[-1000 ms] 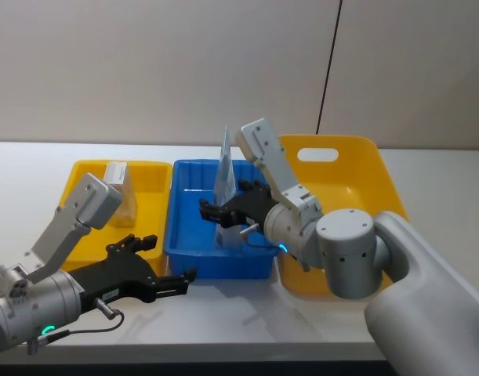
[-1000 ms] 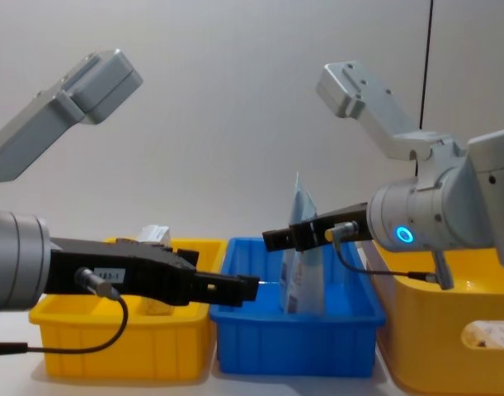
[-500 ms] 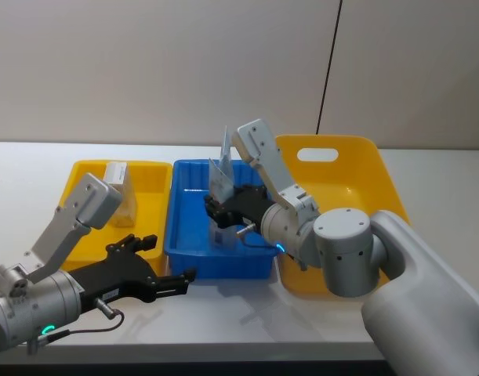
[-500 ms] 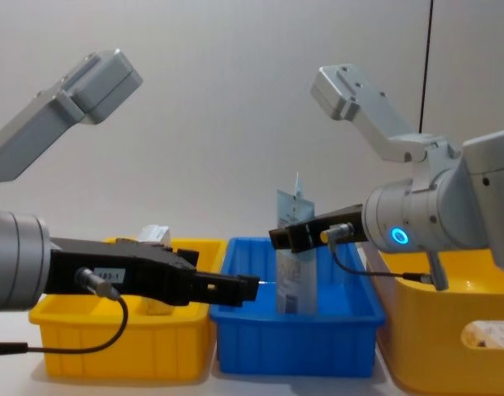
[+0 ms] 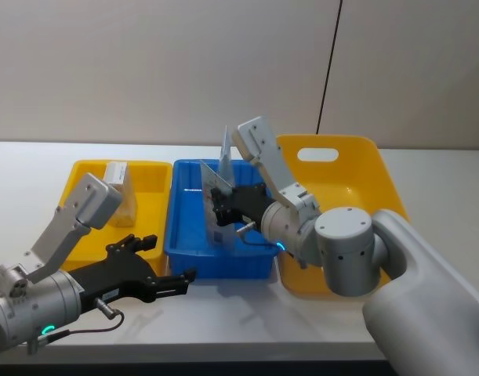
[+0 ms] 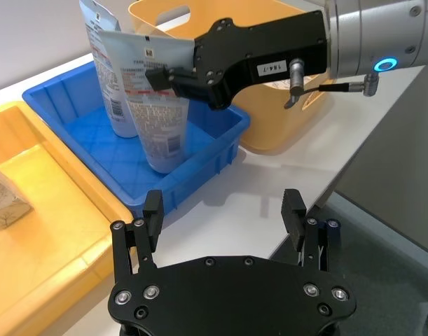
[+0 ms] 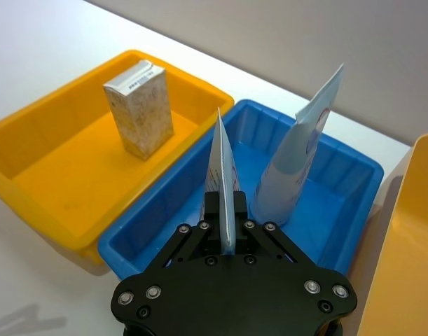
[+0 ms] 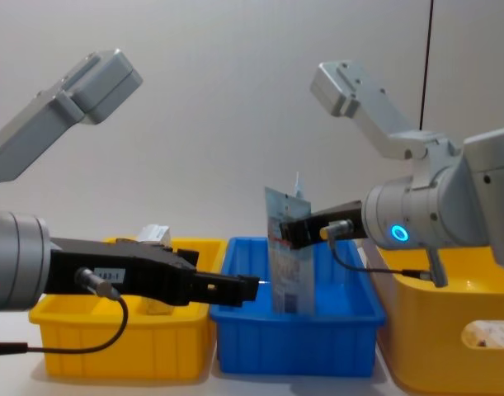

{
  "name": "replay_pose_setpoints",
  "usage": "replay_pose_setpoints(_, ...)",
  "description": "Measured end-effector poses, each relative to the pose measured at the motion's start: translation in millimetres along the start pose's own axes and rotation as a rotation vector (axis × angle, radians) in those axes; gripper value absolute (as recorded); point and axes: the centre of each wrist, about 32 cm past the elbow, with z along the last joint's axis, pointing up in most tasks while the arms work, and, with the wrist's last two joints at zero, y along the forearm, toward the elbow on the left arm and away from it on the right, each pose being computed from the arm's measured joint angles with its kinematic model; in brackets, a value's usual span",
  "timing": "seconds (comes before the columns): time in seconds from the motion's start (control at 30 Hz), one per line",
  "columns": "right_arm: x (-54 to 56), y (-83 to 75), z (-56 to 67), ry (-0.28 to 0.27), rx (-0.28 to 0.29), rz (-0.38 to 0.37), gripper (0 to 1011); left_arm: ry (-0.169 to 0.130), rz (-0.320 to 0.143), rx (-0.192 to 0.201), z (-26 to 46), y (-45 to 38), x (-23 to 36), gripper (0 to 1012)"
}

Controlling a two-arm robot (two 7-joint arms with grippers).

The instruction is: Bimanual collaborative sorting of washing and personal care products

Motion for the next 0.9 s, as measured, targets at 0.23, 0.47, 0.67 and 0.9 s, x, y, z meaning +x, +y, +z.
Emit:
replay_pose_setpoints(0.23, 4.5, -8.0, 5.7, -0.016, 0.060, 0.009, 70, 0.000, 0.000, 0.000, 0.0, 0.0, 0.0, 1001)
replay_pose_setpoints(0.47, 16.7, -25.1, 19.8, -0.032, 0.163, 0.022, 70, 0.000, 0.000, 0.000, 0.0, 0.0, 0.0, 1001)
replay_pose_setpoints(0.67, 29.1, -41.5, 31.3, -0.039, 0.245, 0.017, 62, 0.000, 0.000, 0.000, 0.0, 0.0, 0.0, 1002)
replay_pose_setpoints(0.9, 48.3, -67.5, 43.5, -0.046, 0.331, -0.021, 62, 0.000, 0.000, 0.000, 0.0, 0.0, 0.0, 1001)
